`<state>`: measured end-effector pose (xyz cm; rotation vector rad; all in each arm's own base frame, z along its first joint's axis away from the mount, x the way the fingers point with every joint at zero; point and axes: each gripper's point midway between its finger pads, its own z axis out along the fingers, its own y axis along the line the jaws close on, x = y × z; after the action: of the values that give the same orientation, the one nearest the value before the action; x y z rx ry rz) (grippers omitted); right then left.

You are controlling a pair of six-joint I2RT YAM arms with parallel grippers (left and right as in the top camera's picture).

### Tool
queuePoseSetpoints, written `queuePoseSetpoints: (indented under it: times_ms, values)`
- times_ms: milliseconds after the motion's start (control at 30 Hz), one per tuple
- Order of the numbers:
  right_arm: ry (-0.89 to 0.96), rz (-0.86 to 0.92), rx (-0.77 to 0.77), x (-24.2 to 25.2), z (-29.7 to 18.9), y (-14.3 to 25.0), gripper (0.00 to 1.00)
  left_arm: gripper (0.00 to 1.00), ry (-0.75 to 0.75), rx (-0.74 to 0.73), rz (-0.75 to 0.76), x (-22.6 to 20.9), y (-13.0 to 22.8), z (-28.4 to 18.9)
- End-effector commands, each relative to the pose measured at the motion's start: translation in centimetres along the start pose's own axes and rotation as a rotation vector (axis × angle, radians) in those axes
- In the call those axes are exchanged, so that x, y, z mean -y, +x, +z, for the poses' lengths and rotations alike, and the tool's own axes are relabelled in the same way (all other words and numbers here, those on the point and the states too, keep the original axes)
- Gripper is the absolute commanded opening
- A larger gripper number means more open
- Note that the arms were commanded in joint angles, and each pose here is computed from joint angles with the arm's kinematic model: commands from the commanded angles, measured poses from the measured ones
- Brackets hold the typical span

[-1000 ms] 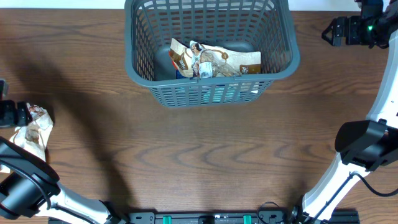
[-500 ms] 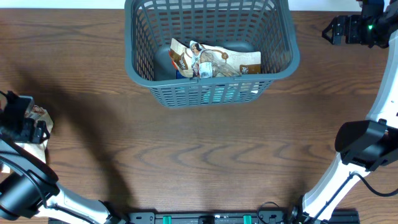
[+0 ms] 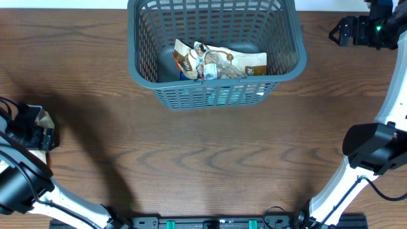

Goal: Pack container
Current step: 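Grasp the dried mushroom pouch with the left gripper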

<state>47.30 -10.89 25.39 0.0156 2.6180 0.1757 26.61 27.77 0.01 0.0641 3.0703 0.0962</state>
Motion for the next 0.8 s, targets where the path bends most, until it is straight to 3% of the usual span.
queuePoseSetpoints:
  times_ms: [0,133,200,267,400,600,667,767]
  values:
    - [-0.007,0.005,-0.006,-0.6,0.1,0.0,0.99,0.99,-0.002,-0.005,-0.02,-0.3,0.1,1.0]
    - [-0.009,0.005,-0.009,-0.7,0.1,0.1,0.99,0.96,-0.022,-0.026,-0.02,-0.6,0.5,1.0]
    - [-0.009,0.005,-0.012,-0.7,0.2,0.2,0.99,0.87,-0.037,-0.044,-0.02,-0.9,0.8,1.0]
    - [-0.009,0.005,-0.014,-0.7,0.2,0.2,0.99,0.69,-0.042,-0.051,-0.02,-0.9,0.9,1.0]
    - [-0.01,0.004,-0.014,-0.8,0.2,0.2,0.99,0.47,-0.047,-0.056,-0.02,-1.0,1.0,1.0]
    - [-0.011,0.003,-0.014,-0.8,0.2,0.2,0.99,0.26,-0.047,-0.058,-0.02,-1.0,1.0,1.0]
    - [-0.011,0.003,-0.014,-0.8,0.2,0.2,0.99,0.06,-0.043,-0.061,-0.02,-0.9,1.1,1.0]
    - [-0.011,0.002,-0.014,-0.9,0.2,0.2,0.99,0.06,-0.038,-0.063,-0.019,-0.8,1.2,1.0]
